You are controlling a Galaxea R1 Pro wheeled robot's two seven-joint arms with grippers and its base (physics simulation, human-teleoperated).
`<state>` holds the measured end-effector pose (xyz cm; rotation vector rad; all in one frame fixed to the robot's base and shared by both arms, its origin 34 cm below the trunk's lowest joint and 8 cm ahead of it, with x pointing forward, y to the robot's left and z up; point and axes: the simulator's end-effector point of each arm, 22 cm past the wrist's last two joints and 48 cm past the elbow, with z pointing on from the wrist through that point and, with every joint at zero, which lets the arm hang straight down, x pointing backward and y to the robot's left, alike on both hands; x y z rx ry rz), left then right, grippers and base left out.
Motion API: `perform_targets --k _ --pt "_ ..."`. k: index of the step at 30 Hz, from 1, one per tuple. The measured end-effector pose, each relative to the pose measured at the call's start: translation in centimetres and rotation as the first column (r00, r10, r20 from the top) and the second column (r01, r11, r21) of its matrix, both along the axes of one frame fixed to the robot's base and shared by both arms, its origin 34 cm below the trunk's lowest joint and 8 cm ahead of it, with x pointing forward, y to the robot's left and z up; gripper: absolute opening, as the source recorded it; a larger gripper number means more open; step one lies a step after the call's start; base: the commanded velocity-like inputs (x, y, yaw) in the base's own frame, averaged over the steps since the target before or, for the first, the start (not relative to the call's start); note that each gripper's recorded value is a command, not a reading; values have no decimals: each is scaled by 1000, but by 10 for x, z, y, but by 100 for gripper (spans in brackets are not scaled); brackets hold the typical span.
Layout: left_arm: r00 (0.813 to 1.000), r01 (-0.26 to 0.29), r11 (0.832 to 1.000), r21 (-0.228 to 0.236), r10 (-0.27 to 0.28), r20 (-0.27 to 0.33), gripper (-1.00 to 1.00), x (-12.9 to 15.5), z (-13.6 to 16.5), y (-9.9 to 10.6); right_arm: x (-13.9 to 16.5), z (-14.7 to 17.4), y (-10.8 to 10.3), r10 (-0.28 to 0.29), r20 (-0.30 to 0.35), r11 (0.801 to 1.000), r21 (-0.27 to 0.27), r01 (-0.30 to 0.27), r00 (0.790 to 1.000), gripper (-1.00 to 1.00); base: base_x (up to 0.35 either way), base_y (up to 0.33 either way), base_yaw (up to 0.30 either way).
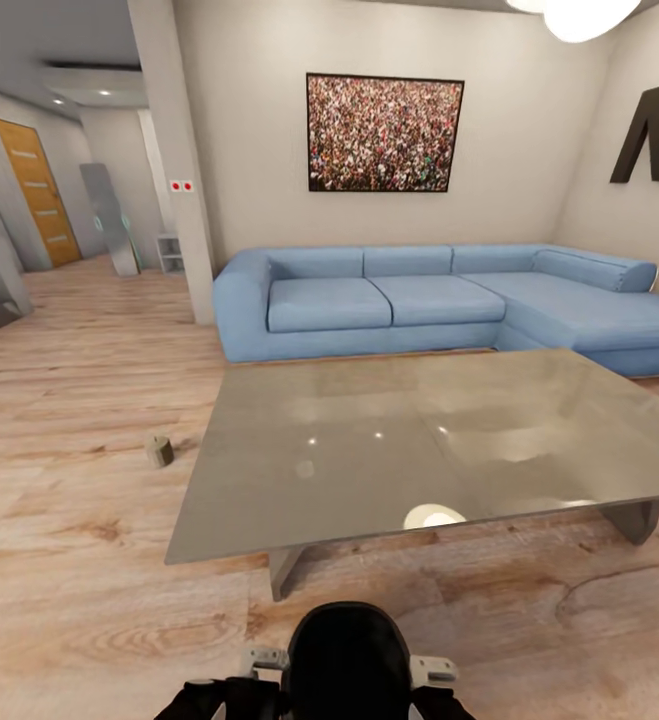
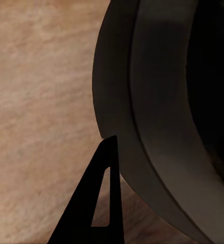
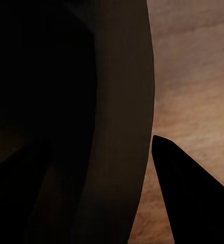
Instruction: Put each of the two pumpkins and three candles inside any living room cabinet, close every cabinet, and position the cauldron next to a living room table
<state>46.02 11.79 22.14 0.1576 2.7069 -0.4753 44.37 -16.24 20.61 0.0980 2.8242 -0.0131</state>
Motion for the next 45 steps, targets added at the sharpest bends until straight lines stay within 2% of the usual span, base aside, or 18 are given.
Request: perform_targets --k 20,25,45 --pt "1000 7 1000 5 -7 0 -100 0 -1 0 1 -1 6 -14 20 1000 11 13 1000 -100 1 0 0" --pt "1000 2 1000 1 -2 12 -100 4 4 0 9 4 3 2 71 1000 -9 -1 997 -100 0 0 0" --pt "1000 6 1000 4 -6 11 -100 3 4 0 7 3 3 -2 65 1000 -6 3 998 -100 44 7 0"
